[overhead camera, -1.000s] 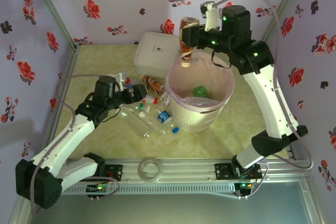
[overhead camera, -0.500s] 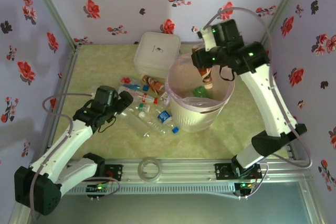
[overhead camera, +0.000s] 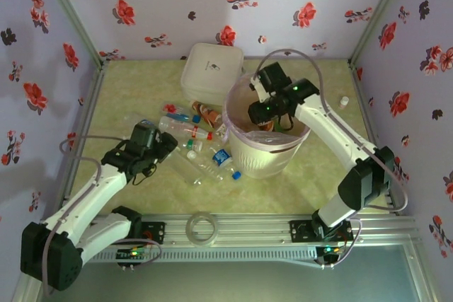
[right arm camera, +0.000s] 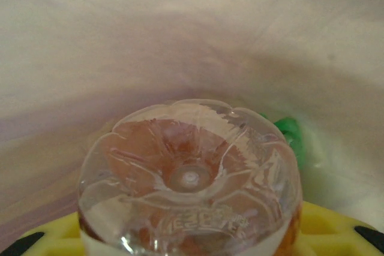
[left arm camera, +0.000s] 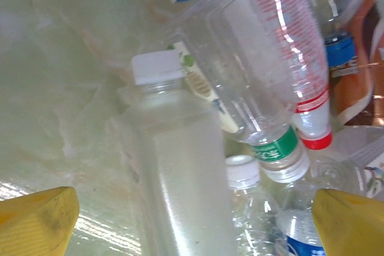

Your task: Put the plastic bottles in the bin

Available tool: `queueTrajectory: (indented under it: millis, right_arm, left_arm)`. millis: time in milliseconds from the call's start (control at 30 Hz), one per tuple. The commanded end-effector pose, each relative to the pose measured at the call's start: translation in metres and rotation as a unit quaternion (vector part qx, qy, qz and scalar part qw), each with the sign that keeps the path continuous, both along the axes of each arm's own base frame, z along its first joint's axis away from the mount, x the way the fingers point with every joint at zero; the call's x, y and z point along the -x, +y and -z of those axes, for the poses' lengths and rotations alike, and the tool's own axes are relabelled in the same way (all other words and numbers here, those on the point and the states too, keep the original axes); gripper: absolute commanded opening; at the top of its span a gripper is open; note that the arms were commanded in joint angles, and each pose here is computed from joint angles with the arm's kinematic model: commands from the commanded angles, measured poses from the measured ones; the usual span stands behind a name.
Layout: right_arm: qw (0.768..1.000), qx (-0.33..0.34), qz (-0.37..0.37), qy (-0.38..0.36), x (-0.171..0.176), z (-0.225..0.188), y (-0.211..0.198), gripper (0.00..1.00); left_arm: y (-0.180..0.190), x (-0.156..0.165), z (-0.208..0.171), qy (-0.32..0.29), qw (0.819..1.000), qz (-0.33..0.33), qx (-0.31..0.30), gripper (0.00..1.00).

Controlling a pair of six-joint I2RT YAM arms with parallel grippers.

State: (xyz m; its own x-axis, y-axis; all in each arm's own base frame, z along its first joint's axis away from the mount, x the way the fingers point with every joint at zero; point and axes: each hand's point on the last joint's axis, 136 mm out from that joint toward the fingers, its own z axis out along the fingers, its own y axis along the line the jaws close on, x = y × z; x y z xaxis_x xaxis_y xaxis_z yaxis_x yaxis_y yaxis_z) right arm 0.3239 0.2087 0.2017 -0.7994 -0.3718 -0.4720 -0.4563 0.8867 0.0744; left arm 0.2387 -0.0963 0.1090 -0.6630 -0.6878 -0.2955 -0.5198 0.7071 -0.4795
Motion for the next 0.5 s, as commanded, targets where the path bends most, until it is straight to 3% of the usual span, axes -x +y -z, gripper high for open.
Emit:
queueTrajectory:
  millis: [0,200,400,467]
  right_arm:
    - [0.997,-0.061,0.027,-0.044,-0.013,-0.007,0.013,0.38]
    - [0.997,-0.061,0.042,-0.018,-0.011,0.027,0.013,0.4]
    - [0.996,-0.075,0.049,-0.013,-0.011,0.035,0.016,0.47]
    - [0.996,-0.077,0.05,-0.016,-0.011,0.033,0.016,0.54]
  left_arm:
    - [0.005,0.009,0.007,0.017,1.0,-0.011,-0.012,1.0]
    - [0.002,0.016,0.012,0.025,0.999,-0.017,-0.016,1.0]
    - [-0.007,0.021,0.017,0.033,0.999,-0.019,-0.014,1.0]
    - [-0.011,0.025,0.022,0.039,0.999,-0.022,-0.008,1.0]
